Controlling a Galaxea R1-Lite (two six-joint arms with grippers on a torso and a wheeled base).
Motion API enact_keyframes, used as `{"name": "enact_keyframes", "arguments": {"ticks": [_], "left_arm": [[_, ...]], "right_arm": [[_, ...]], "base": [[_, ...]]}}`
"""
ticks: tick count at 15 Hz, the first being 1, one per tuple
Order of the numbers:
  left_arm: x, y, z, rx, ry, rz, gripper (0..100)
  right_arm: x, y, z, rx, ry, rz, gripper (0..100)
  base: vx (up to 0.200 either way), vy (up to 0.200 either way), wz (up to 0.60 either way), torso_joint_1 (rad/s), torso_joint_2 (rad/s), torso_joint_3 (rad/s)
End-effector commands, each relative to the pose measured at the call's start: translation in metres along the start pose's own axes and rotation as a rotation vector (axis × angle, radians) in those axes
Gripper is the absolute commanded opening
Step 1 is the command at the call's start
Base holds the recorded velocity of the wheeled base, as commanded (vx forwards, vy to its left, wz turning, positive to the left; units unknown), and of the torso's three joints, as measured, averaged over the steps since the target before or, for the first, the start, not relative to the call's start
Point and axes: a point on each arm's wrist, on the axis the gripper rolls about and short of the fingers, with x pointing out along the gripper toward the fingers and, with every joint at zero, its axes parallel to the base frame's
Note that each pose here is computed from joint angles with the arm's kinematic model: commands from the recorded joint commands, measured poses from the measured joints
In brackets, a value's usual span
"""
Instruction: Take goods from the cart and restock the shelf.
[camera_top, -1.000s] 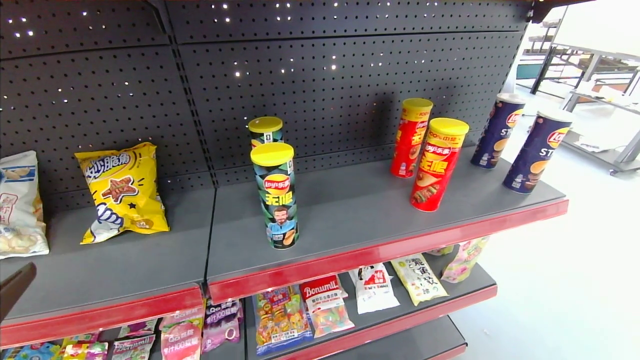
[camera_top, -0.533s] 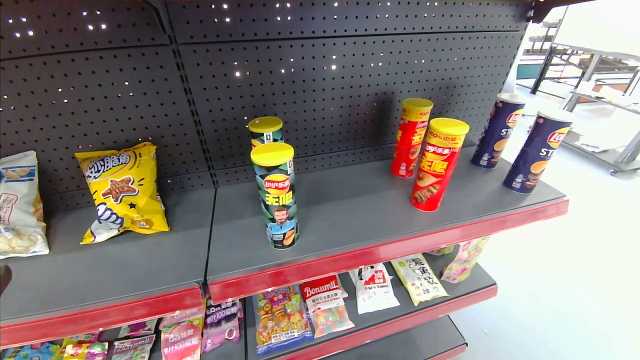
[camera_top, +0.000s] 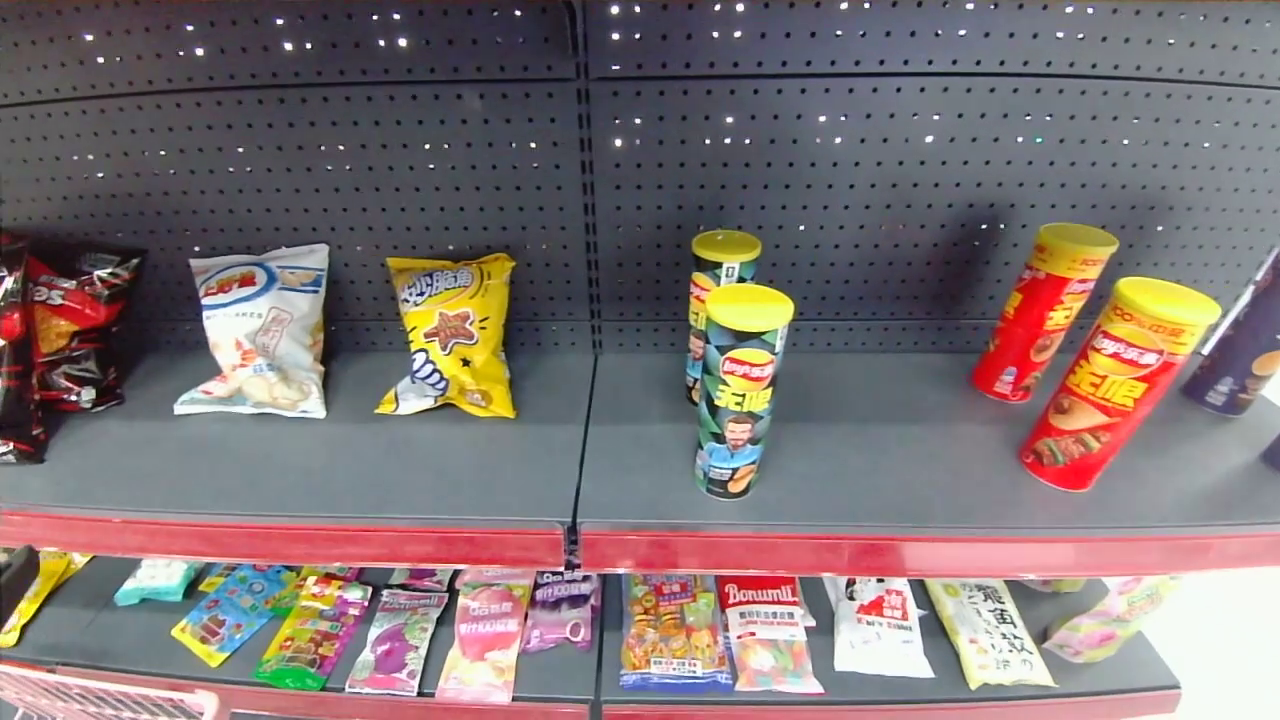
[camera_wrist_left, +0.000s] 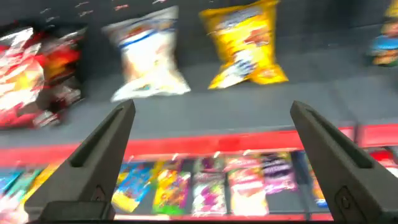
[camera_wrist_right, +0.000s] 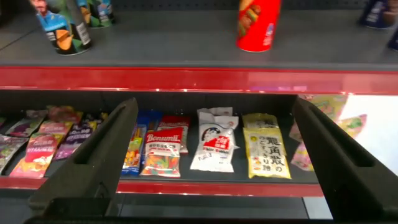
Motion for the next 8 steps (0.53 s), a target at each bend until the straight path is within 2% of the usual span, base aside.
{"name": "enact_keyframes", "arguments": {"ticks": [1,4,5,6,7,8], "left_arm": [[0.002,0.0,-0.002,-0.003,0.016,-0.003,100],[-0.003,-0.002,-0.006,0.002,-0.002,-0.011,100],[-0.008,-0.004,-0.01,0.007,-0.019,-0.063,100],[-0.016,-0.01,-0.02,0.01,-0.047,-0.202,100],[-0.023,-0.013,-0.027,0.009,-0.047,-0.291,100],[-0.026,-0.014,-0.031,0.003,-0.027,-0.329,100]], "right_arm": [[0.0,0.0,0.0,-0.001,0.0,0.002,100],[0.0,0.0,0.0,-0.002,0.0,0.006,100],[0.0,0.0,0.0,-0.012,0.001,0.013,100],[0.0,0.001,0.001,-0.059,0.003,0.054,100],[0.0,0.003,0.028,-0.054,-0.007,0.201,100],[0.014,0.005,0.071,-0.001,0.053,0.267,100]], "base": [[0.0,0.0,0.0,0.0,0.0,0.0],[0.0,0.0,0.0,0.0,0.0,0.0],[0.0,0.0,0.0,0.0,0.0,0.0],[0.0,0.0,0.0,0.0,0.0,0.0],[0.0,0.0,0.0,0.0,0.0,0.0],[0.0,0.0,0.0,0.0,0.0,0.0]]}}
